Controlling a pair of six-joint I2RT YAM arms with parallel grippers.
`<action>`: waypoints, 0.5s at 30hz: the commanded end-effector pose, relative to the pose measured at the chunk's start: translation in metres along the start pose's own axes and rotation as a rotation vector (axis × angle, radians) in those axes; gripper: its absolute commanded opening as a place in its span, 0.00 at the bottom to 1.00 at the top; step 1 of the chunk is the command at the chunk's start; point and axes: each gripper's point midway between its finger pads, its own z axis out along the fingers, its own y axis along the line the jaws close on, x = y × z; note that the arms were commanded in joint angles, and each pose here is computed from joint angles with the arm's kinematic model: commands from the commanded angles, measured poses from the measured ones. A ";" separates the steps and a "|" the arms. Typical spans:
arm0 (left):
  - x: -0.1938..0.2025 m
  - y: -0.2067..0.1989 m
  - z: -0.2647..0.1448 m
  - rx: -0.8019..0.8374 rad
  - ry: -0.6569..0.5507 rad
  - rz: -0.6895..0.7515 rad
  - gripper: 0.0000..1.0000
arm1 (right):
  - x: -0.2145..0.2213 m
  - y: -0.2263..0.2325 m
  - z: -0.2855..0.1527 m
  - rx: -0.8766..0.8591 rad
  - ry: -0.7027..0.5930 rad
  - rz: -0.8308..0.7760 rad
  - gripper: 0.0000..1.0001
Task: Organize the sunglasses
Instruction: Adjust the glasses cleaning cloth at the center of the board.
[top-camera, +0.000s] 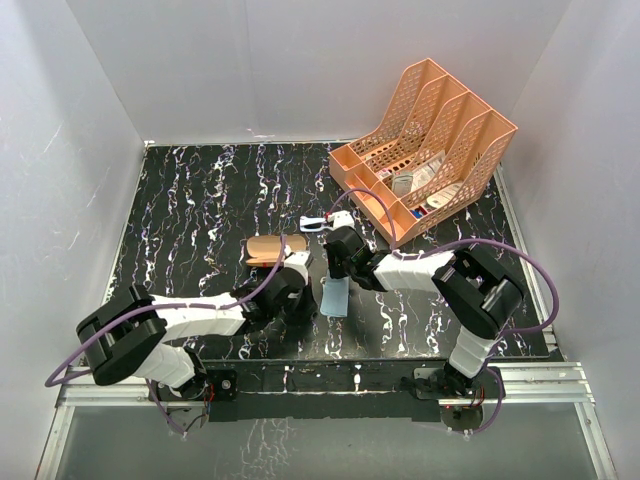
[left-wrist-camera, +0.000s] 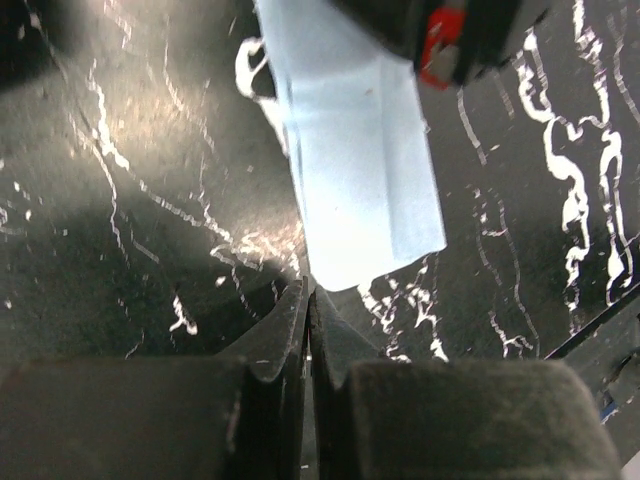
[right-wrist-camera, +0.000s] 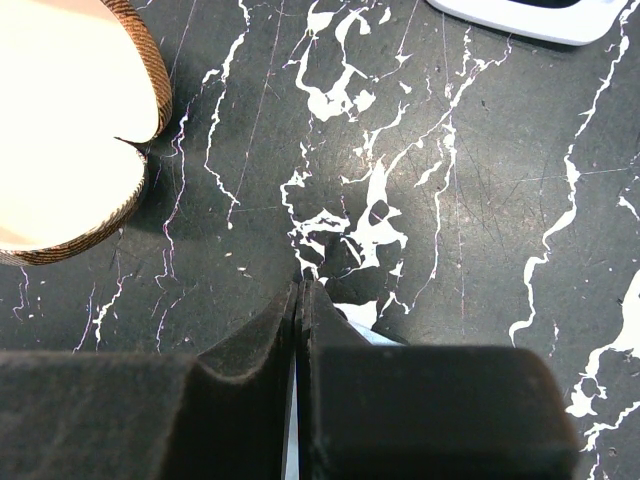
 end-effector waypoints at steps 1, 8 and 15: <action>-0.042 -0.020 -0.005 0.023 -0.110 0.067 0.00 | 0.012 -0.005 -0.004 0.018 0.022 0.001 0.00; -0.058 -0.035 0.014 0.051 -0.153 0.105 0.00 | 0.013 -0.005 -0.002 0.018 0.026 -0.003 0.00; -0.053 -0.033 0.031 0.045 -0.150 0.110 0.00 | 0.012 -0.004 -0.002 0.013 0.026 -0.007 0.00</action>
